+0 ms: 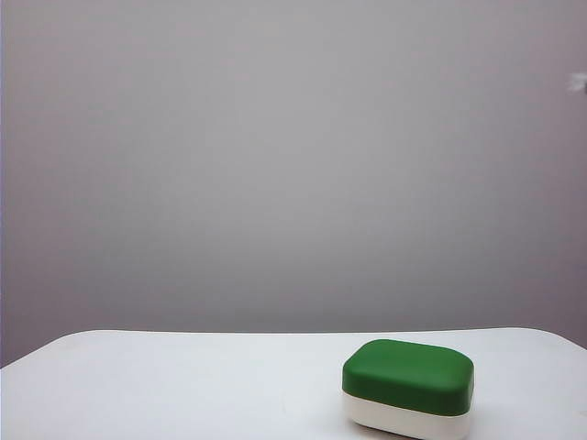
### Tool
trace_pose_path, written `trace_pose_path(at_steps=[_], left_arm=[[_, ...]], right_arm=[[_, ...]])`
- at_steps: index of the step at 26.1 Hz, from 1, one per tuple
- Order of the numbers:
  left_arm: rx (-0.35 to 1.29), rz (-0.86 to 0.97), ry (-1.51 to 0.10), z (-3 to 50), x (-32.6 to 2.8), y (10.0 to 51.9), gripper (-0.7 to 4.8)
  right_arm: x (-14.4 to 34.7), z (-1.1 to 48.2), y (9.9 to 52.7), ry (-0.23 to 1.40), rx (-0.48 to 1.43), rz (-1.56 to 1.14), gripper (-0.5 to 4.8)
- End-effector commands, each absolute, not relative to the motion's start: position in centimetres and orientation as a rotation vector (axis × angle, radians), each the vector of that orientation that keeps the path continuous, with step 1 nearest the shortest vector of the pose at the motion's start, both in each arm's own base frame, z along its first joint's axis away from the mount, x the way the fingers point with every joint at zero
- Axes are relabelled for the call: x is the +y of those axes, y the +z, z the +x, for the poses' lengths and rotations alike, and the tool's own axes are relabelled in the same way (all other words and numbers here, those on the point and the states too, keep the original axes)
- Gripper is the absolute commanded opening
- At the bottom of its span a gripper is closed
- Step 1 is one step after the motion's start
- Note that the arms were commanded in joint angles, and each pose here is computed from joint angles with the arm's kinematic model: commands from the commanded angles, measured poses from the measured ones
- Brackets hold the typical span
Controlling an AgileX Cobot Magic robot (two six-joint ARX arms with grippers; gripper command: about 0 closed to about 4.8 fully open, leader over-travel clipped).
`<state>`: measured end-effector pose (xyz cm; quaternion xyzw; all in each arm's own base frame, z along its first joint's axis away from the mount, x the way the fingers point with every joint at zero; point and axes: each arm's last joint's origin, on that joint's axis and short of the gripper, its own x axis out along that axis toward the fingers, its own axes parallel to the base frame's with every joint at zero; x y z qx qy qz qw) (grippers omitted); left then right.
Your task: Pick up the foam mahjong on the table and turn it over.
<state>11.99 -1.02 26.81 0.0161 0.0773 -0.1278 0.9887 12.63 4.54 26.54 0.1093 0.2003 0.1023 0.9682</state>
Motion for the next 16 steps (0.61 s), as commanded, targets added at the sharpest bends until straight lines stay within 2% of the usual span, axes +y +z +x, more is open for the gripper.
trace_pose_path(at_steps=[1,10,16], left_arm=[[0.108,0.008,-0.206,10.9,-0.7,26.1,-0.06],[-0.117,0.004,-0.146,8.1,-0.5,22.7,-0.06],[-0.067,-0.032,-0.148,8.4,-0.5,20.9,-0.06]], right_arm=[[4.1,11.4,24.3,0.199,0.334,0.229,-0.06],[3.0,9.3,19.8,0.152,0.175,0.32,-0.06],[2.8,9.0,18.3,0.137,0.131,0.317,-0.06]])
